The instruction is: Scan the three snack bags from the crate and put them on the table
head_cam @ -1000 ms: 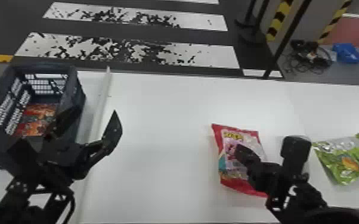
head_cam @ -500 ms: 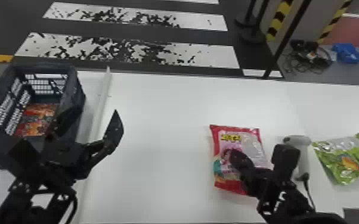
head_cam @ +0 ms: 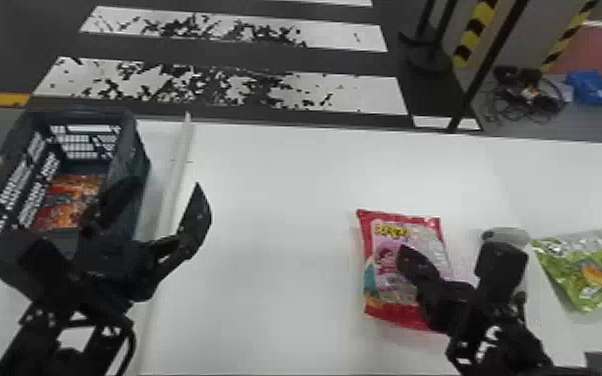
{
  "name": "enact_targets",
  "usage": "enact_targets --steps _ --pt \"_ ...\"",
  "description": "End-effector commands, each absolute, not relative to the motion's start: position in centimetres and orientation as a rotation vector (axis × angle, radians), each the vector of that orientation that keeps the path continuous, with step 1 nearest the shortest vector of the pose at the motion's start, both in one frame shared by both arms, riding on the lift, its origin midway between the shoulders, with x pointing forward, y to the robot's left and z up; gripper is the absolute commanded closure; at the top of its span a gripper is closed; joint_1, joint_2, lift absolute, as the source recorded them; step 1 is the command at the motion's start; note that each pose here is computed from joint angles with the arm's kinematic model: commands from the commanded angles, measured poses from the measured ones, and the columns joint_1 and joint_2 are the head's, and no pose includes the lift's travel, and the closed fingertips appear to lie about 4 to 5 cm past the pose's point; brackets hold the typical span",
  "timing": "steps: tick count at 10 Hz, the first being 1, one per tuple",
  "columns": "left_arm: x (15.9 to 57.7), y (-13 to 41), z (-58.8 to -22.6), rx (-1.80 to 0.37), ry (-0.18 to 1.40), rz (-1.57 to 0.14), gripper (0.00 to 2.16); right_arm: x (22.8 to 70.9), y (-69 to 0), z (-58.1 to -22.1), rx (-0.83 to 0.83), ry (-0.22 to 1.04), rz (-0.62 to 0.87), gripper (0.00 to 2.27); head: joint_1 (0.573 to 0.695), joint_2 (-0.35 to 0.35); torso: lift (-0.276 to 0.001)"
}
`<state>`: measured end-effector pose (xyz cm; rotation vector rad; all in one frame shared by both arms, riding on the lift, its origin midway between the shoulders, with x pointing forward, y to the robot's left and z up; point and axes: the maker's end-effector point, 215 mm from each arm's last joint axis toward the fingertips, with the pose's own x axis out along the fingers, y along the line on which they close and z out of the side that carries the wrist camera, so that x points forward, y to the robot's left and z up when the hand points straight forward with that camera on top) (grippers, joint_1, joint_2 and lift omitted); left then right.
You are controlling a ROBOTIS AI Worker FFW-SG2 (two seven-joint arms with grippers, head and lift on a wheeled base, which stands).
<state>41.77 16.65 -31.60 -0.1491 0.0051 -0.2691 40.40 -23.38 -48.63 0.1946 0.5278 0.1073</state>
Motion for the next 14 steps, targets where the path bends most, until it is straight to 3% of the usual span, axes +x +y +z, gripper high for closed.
enact_targets --steps 1,2,6,10,14 --pt "41.8 16.3 -31.1 -0.154 -0.007 -0.271 0.03 39.9 -24.6 -44.1 0.196 0.504 0.109 0.82 0.695 -0.092 -0.094" --pt "41.9 16.0 -30.9 -0.157 -0.013 -0.276 0.03 39.8 -26.0 -42.0 0.173 0.494 0.089 0.0 0.695 -0.098 -0.094" --pt "41.8 16.2 -30.5 -0.154 -0.034 -0.27 0.03 38.8 -34.5 -41.8 0.124 0.518 -0.019 0.06 0.695 -0.19 -0.094" --pt "41.7 16.7 -30.9 -0.155 -0.044 -0.239 0.03 37.6 -42.1 -45.2 0.057 0.571 -0.115 0.08 0.695 -0.312 -0.094" --pt "41.6 16.7 -31.2 -0.156 -0.036 -0.238 0.03 40.3 -45.2 -49.8 0.101 0.626 -0.118 0.08 0.695 -0.35 -0.094"
